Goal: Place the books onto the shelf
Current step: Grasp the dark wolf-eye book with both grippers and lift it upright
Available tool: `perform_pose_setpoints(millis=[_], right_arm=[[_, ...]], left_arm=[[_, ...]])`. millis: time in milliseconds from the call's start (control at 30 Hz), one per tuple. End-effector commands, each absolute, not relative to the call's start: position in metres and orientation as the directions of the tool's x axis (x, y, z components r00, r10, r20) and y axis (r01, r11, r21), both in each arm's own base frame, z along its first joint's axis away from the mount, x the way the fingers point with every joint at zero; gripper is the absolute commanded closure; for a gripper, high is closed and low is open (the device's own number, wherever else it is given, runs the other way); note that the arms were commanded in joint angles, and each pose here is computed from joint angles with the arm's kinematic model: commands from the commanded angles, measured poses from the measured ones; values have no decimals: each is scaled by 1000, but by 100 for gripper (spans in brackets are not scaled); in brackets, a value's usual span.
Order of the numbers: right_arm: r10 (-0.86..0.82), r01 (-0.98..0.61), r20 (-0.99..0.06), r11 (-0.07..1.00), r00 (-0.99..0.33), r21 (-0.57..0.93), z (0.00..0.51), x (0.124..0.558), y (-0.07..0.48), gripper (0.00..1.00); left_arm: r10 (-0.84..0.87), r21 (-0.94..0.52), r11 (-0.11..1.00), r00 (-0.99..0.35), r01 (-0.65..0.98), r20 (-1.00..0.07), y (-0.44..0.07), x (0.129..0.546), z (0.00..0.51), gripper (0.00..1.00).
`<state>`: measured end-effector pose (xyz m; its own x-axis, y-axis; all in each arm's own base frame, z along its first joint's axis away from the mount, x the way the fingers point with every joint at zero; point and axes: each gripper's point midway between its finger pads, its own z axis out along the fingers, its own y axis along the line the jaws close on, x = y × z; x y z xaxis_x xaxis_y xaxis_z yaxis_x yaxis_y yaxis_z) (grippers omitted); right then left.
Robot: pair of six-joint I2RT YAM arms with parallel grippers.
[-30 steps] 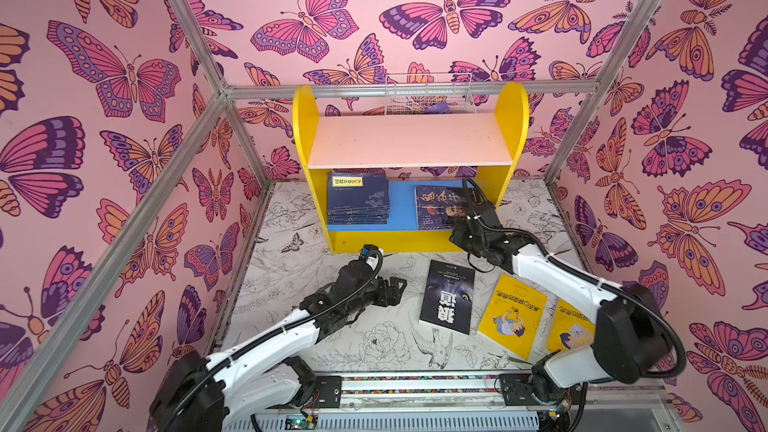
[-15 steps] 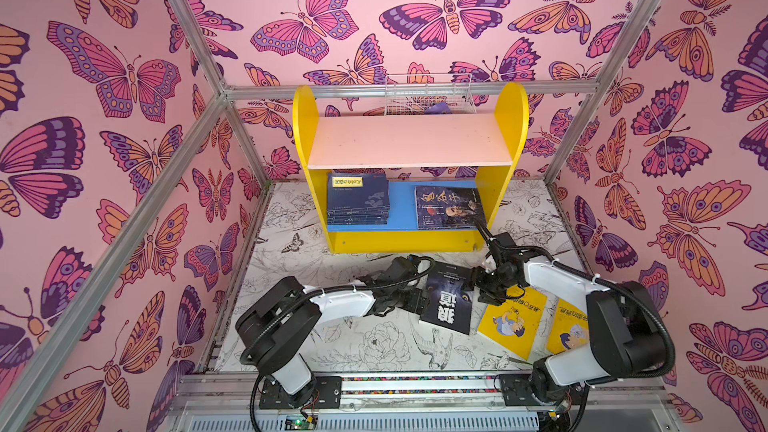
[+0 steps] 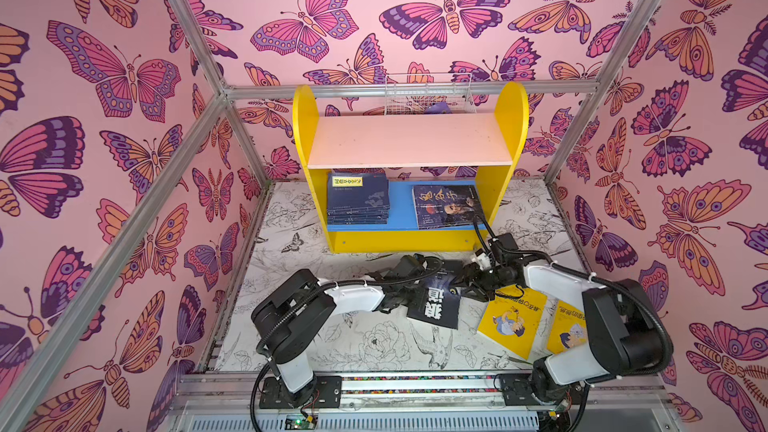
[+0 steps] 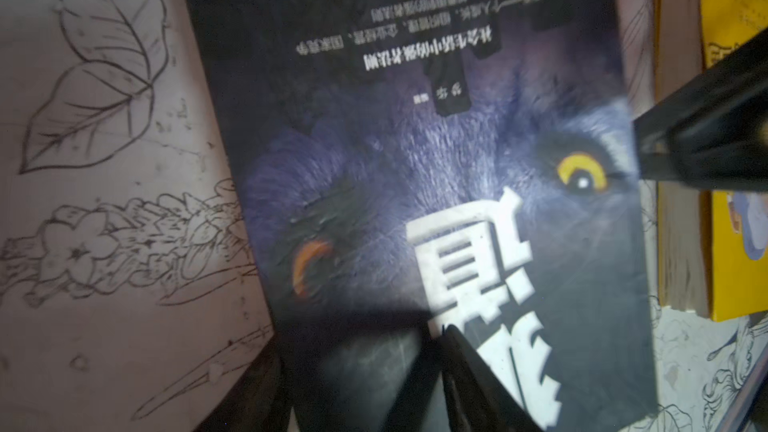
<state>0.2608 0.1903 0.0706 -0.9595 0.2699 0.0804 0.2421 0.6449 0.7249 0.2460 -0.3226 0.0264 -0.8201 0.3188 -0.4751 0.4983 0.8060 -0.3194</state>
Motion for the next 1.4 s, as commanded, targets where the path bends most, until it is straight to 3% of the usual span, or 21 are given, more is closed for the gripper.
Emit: perform_pose_setpoints(millis=[0,300,433,533,633,867,1000,1100,1267,1367], right_arm=[[199,41,-66,490,-978,871,134,279,218,43],[127,-46,-114,444,-985,895,141,271,239,48],[203,46,-99,608,-974,793,106,276,215,48],[276,119,-160,772,-948,625,83,281,177,44],[271,131,-178,822,-946,554,70,281,165,40],[229,192,-39,886,-973,423,16,267,153,38],[182,150,-20,863,-983,482,16,269,169,39],[140,107,-7,783,-990,613,31,270,195,41],[137,-14,-120,598,-983,801,91,281,225,44],[133,-80,-172,519,-976,851,124,281,235,46]], left_arm=[[389,-347,767,-821,540,-418,-328,227,13,44],[394,-410,704,-799,580,-454,-336,218,22,43],[373,-410,717,-807,564,-458,-330,220,22,43],[362,-395,736,-813,550,-456,-325,223,20,43],[364,-377,750,-815,544,-451,-321,224,18,42],[387,-351,764,-820,541,-421,-317,222,8,42],[392,-349,765,-822,541,-413,-316,221,5,46],[405,-351,760,-820,547,-404,-319,221,2,56],[422,-360,750,-820,555,-386,-323,220,-3,71],[429,-363,744,-818,561,-384,-325,219,-3,73]])
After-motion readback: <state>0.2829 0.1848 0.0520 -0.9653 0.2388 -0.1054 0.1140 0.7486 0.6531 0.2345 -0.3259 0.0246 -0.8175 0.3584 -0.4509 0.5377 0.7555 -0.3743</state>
